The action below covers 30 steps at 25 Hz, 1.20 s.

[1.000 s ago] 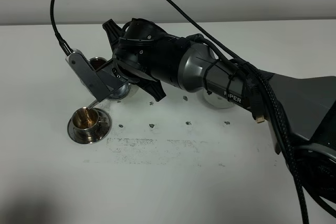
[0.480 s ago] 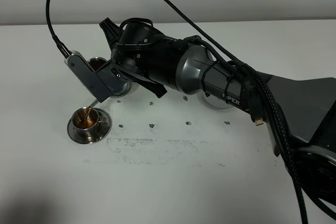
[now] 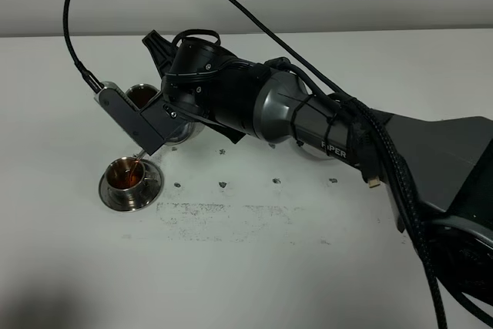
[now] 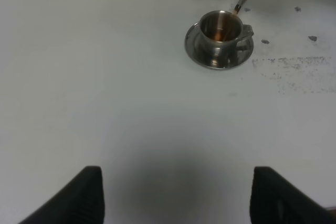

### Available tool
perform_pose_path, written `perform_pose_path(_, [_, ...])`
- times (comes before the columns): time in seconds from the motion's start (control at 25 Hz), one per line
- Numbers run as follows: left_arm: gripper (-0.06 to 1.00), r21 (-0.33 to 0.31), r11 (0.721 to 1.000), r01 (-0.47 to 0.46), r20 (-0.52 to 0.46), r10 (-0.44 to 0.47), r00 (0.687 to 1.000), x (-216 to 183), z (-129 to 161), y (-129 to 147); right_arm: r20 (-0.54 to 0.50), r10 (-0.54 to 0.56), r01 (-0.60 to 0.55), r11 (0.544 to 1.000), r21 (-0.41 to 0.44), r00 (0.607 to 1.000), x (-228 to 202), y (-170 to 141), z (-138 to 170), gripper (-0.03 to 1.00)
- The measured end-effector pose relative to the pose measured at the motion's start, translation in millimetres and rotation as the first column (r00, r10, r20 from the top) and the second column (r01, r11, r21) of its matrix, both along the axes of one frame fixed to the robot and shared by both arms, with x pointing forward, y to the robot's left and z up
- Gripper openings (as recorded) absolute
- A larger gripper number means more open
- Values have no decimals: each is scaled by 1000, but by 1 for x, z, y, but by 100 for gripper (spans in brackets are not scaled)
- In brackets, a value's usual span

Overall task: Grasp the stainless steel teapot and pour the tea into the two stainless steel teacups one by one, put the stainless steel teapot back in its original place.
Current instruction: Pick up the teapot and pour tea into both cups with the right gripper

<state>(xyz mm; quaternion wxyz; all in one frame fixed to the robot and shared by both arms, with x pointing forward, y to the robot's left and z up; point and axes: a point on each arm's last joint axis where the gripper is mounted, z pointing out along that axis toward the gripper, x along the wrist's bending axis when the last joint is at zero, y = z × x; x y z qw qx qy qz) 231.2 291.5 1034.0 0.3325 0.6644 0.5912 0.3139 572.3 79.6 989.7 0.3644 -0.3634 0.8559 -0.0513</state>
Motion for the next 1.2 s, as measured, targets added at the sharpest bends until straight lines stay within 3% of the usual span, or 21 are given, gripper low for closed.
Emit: perform_pose_path(1.2, [58,0,1000,0,0,0,1000,0,0,0,57,33,-32,999,-14,998,3,1,3,20])
